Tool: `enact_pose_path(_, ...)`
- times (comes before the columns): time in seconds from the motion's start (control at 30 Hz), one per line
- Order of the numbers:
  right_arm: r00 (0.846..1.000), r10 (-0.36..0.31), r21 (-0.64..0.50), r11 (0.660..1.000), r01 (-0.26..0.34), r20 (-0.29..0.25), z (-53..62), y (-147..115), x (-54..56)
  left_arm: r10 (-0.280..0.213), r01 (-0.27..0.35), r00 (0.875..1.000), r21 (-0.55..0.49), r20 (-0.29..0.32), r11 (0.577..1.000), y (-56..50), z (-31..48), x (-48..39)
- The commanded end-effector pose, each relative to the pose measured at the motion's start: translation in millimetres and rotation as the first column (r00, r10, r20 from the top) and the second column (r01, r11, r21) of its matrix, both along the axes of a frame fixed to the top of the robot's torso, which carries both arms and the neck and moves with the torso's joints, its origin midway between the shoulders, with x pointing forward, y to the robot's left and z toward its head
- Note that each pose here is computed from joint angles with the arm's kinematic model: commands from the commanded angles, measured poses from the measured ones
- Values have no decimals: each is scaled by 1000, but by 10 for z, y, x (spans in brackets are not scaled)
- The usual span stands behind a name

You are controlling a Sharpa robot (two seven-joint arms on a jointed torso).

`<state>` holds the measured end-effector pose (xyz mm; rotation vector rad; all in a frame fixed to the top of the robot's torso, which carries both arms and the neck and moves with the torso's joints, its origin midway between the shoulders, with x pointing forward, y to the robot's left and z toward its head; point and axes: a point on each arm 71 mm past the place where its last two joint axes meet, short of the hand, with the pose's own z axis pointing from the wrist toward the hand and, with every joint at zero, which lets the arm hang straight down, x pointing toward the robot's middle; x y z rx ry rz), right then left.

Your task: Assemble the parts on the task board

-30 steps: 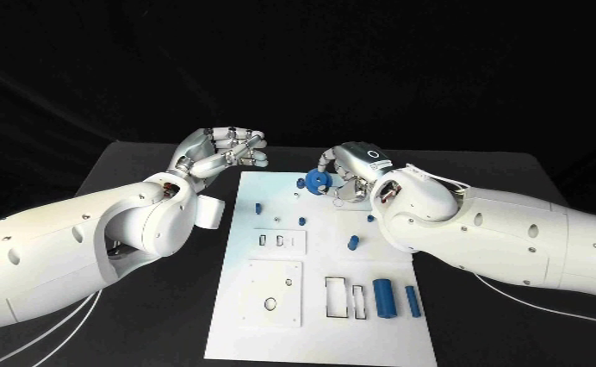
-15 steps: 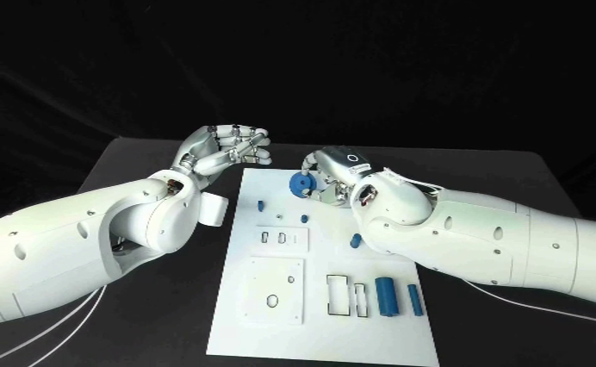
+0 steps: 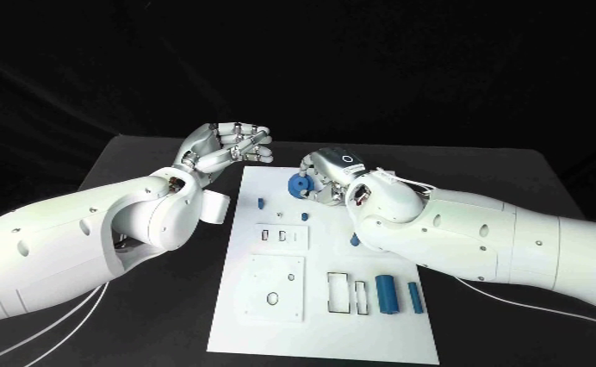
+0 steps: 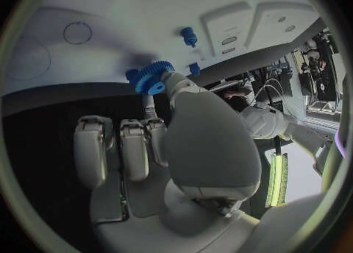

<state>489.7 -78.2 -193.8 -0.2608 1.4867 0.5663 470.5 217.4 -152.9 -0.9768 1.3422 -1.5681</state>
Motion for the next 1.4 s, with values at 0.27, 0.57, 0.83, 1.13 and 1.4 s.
enact_pose_path(0.27,1000,6,-39,999,-7,-26,-55,21,45,-19,20,1000,-10,3,1000,-24,11,-2)
enact_pose_path(0.57,999,6,-53,999,-9,-41,-77,21,54,-19,19,1000,-10,2,1000,-23,10,-2)
enact_pose_path(0.83,999,18,-47,999,-20,-41,-73,41,36,-19,19,1000,-10,2,1000,-22,10,0)
enact_pose_path(1.13,999,25,-36,999,-26,-37,-65,40,9,-17,17,1000,-9,2,1000,-15,9,3)
enact_pose_path(1.4,999,24,-32,999,-25,-37,-66,35,-4,-17,17,1000,-9,2,1000,-13,8,4)
